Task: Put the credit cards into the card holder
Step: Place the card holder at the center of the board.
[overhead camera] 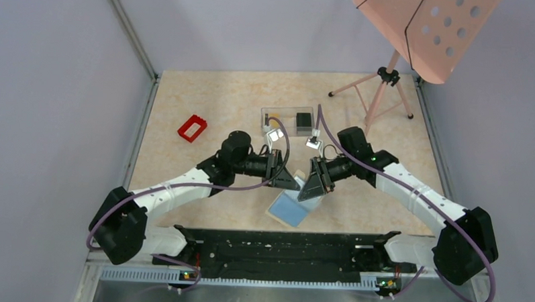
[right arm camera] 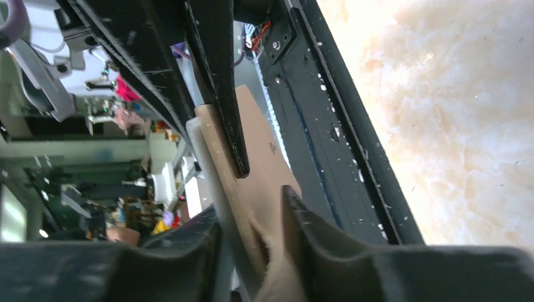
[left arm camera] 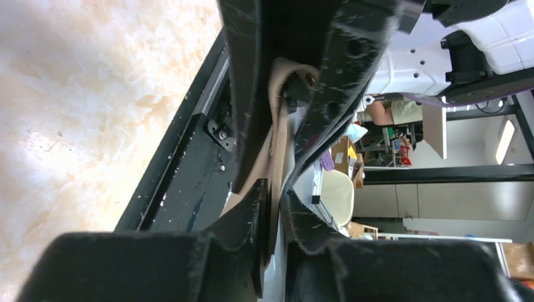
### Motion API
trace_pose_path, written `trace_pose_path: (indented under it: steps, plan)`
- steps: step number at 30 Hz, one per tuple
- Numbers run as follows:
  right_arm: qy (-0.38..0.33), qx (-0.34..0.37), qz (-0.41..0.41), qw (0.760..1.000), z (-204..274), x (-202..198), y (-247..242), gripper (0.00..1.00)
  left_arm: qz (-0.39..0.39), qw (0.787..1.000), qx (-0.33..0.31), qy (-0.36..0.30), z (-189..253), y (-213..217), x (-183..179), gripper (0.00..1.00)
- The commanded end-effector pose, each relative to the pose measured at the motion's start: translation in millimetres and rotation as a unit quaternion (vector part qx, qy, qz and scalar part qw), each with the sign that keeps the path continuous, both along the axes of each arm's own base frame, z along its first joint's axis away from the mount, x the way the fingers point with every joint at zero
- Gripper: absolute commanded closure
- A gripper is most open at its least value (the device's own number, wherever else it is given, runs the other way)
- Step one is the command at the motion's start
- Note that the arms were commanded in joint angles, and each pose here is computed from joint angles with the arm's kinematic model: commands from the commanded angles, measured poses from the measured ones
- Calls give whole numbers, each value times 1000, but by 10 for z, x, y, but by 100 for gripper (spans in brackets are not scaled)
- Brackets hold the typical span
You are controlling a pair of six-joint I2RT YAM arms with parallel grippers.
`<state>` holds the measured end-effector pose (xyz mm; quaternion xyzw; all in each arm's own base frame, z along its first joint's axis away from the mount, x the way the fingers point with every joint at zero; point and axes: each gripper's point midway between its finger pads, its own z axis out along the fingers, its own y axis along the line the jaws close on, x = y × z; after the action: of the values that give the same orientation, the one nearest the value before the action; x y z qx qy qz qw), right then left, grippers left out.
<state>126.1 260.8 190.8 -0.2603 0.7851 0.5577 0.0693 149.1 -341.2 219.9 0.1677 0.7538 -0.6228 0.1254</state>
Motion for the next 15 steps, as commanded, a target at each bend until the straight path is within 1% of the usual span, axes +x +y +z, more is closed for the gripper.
trace_pose_path:
  steps: [1,2,3,6,8,12,15]
  plan:
    - [-9,2,7,1000,24,-28,18,85,14,998,-52,-33,350,-23,156,77]
    - [-4,2,6,1000,30,-18,29,96,18,998,-52,-35,347,3,171,71]
    - [2,8,7,1000,54,-12,48,100,18,998,-51,-33,333,36,172,65]
    - [3,38,6,999,200,40,119,100,17,998,-51,-25,256,121,124,58]
    - [5,64,5,998,318,73,147,100,16,998,-51,-20,180,174,69,55]
    - [15,116,2,993,546,120,126,100,13,998,-52,-11,16,275,-67,53]
    - [15,140,0,990,637,144,91,100,5,998,-57,0,-39,314,-146,54]
